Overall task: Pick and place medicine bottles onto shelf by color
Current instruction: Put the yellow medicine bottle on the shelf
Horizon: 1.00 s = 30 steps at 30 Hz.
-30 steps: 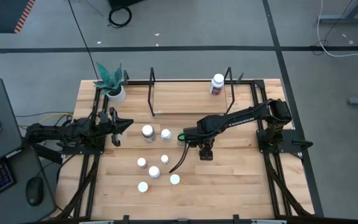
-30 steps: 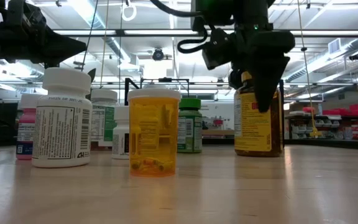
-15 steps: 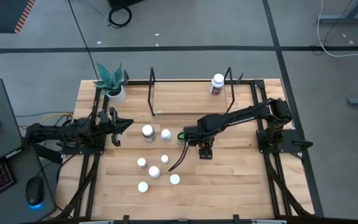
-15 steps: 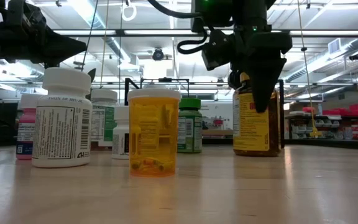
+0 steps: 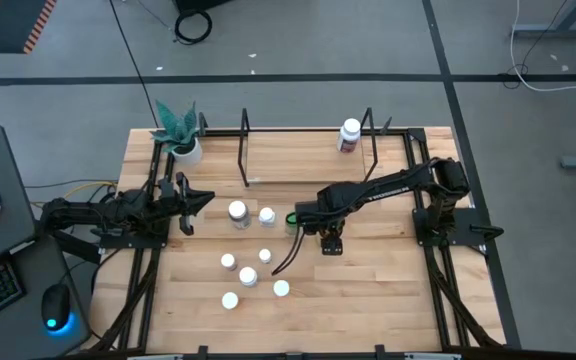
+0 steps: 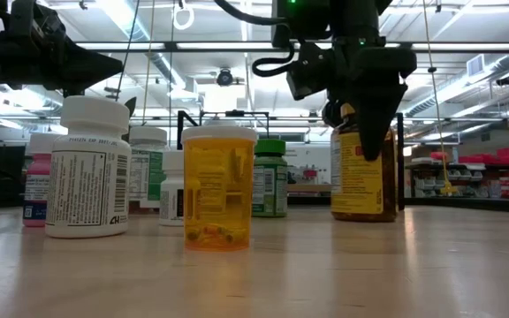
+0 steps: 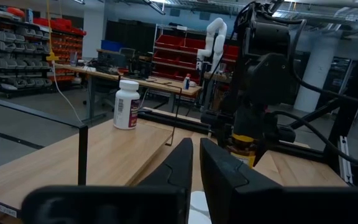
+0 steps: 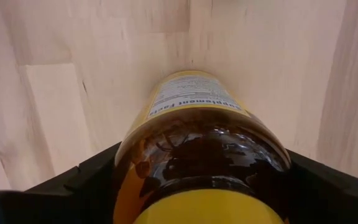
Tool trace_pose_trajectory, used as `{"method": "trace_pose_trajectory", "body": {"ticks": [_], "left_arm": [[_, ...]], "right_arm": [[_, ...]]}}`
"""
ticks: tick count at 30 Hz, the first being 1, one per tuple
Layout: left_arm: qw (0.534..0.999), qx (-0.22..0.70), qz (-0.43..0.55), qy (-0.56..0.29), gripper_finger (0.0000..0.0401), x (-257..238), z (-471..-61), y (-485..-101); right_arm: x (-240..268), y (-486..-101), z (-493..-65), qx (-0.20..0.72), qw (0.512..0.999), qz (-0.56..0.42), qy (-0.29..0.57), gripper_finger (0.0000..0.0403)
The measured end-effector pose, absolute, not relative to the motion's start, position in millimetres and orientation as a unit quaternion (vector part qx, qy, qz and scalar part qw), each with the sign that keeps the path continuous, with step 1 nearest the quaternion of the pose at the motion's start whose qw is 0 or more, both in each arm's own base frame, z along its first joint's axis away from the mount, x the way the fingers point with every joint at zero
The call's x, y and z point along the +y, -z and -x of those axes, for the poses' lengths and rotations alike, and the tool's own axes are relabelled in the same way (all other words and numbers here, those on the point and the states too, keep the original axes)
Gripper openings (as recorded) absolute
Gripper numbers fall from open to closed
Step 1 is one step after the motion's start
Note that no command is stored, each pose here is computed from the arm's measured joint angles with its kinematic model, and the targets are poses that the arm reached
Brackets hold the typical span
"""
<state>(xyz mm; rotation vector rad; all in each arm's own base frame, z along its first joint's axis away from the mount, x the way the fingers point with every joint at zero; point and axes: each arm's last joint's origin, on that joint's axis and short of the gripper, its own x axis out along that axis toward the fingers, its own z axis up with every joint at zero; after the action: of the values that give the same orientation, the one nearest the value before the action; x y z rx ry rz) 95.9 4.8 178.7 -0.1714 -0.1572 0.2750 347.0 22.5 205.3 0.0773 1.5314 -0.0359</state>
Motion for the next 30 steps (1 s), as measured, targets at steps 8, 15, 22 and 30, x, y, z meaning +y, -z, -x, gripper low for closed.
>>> {"method": "trace_pose_trajectory", "body": {"ticks": [8, 15, 22, 30], "left_arm": [[0.984, -0.078, 0.085, -0.137, 0.0029, 5, -96, -179], [0.984, -0.078, 0.085, -0.137, 0.0039, 5, -96, -179], [0.984, -0.078, 0.085, -0.137, 0.0037, 5, -96, -179], [0.984, -0.078, 0.085, -0.137, 0.003, 5, -96, -179]], "right_arm": [[19, -205, -347, 0.694, 0.719, -0.035, 0.016, 0.0342], [16, -212, -342, 0.705, 0.708, -0.035, 0.018, 0.0342], [15, -223, -339, 0.69, 0.723, -0.031, 0.011, 0.0342], [10, -230, -339, 0.67, 0.74, -0.044, 0.025, 0.0343]]}}
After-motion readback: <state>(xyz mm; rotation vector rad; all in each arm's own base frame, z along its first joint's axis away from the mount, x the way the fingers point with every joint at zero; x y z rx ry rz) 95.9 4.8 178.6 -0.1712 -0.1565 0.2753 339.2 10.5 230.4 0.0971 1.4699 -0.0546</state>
